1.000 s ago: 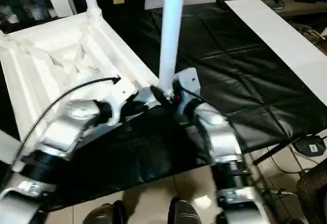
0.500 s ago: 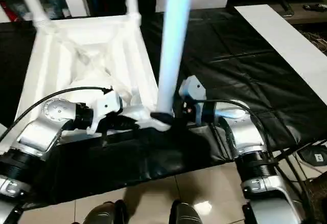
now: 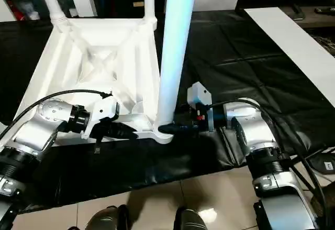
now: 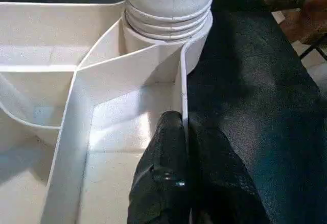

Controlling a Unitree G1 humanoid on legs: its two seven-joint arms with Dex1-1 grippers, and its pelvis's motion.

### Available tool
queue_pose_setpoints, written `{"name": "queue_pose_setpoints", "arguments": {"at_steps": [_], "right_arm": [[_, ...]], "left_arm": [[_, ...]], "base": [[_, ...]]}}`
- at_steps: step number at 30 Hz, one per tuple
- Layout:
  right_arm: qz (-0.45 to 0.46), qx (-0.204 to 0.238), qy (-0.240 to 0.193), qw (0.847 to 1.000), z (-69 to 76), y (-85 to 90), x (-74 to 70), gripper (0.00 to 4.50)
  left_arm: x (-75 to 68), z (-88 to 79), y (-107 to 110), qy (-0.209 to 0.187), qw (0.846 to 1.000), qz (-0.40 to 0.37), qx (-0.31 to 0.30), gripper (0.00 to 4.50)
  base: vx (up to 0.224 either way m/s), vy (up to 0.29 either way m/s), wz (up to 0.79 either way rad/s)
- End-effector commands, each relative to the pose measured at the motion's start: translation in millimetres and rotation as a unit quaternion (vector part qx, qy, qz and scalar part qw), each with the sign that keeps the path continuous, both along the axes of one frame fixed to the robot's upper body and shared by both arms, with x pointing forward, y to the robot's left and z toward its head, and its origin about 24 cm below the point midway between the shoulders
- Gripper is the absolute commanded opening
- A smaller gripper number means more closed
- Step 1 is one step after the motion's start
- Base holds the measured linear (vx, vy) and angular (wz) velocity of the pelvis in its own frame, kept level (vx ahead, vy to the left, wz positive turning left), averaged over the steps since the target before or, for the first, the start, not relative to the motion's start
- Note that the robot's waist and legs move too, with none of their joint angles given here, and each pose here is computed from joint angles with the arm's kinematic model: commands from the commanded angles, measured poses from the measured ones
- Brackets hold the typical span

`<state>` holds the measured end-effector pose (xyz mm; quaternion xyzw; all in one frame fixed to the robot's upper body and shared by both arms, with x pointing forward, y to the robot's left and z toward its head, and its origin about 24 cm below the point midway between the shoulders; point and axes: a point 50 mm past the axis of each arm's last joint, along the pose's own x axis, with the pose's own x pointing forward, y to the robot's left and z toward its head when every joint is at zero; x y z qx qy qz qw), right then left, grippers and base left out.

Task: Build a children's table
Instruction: Rotate leg to tighten

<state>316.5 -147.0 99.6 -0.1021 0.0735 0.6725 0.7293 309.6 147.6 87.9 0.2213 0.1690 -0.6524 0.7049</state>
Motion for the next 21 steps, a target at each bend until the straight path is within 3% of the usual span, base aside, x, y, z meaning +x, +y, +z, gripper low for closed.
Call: {"name": "queue_pose_setpoints", "arguments": {"at_steps": [1,10,14,19,21], "right_arm": [[0.02,-0.003,0.0,1.0,2.5,0.3,-0.5,2.16],[0.033,-0.004,0.011,0.999,-1.0,1.7,-4.4,1.93],[0.013,0.016,0.027,0.999,-4.2,8.1,-9.8,1.92],[-0.074,0.03,0.031,0.996,-10.9,18.8,-7.3,1.91],[-0.144,0.053,0.035,0.987,-14.7,31.7,-5.1,1.91]], "left_arm": [[-1.0,5.7,-10.3,-0.009,0.999,-0.037,-0.009,0.0],[0.4,4.6,-9.7,-0.009,0.999,-0.034,-0.008,0.0],[5.1,5.7,-12.8,-0.011,1.0,0.009,-0.024,0.0],[9.3,10.0,-20.0,-0.014,0.996,0.066,-0.051,0.0],[11.0,11.7,-29.6,-0.016,0.991,0.112,-0.065,0.0]], "base": [[0.0,0.0,0.0],[0.0,0.0,0.0],[0.0,0.0,0.0],[0.0,0.0,0.0],[0.0,0.0,0.0]]}}
